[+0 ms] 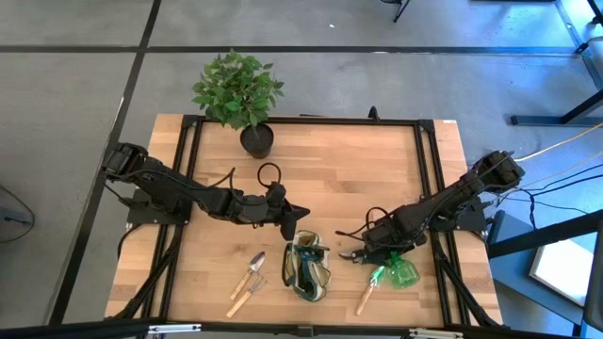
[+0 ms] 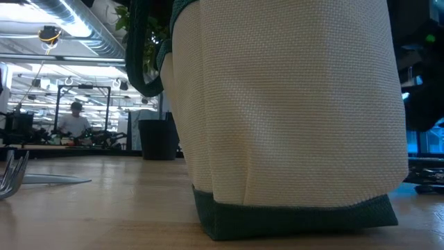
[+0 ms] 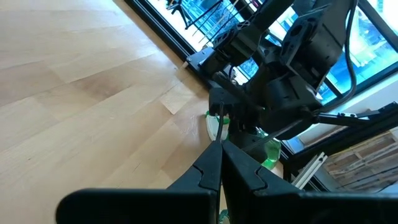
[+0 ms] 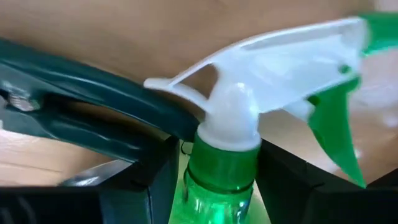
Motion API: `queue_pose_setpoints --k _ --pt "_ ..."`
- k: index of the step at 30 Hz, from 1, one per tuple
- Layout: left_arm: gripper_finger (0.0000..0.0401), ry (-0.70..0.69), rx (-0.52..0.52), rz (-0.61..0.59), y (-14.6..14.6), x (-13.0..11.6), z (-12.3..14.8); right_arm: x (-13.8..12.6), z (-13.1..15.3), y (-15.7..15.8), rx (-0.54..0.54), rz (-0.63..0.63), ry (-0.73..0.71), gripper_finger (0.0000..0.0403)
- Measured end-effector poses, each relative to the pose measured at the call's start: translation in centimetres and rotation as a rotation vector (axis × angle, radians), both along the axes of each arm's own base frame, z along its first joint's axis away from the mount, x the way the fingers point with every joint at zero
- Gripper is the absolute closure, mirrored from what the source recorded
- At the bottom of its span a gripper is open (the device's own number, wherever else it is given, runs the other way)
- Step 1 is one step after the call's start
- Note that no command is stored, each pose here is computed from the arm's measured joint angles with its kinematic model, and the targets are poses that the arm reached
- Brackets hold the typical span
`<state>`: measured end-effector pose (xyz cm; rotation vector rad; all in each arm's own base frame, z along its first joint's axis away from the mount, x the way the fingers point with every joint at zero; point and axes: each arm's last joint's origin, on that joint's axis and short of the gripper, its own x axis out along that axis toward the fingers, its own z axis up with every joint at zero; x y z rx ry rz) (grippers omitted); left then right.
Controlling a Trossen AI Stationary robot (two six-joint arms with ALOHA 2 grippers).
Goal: Pick & Place Garden tools in Gardening bag
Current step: Put the green spray bottle into the brown gardening bag
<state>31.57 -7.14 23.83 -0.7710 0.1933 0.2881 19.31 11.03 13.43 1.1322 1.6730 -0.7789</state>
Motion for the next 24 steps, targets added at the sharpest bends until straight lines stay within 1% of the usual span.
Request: queue_pose_setpoints --k 6,8,11,16,19,24 --pt "0.0398 0.001 0.000 0.000 0.0 0.0 0.0 -0.4 -0.3 -0.1 -0.003 -0.018 0.027 0.0212" --pt "0.0398 0.000 0.001 0.000 0.0 0.0 0.0 -0.4 -0.3 -0.1 -0.005 -0.018 0.033 0.0228" --pt "0.0398 0.001 0.001 0.000 0.0 0.0 0.0 -0.4 -0.3 -0.1 0.000 -0.019 0.036 0.0265" --pt "0.0398 0.000 0.001 0.001 0.0 0.0 0.0 0.1 0.6 0.1 -0.013 0.007 0.027 0.0265" --pt "0.0398 0.000 0.002 0.001 0.0 0.0 0.0 0.4 1.5 0.1 -0.051 0.025 0.031 0.0265" --pt "0.0398 0.002 0.007 0.000 0.0 0.0 0.0 0.7 3.0 0.3 -0.082 0.061 0.050 0.0265"
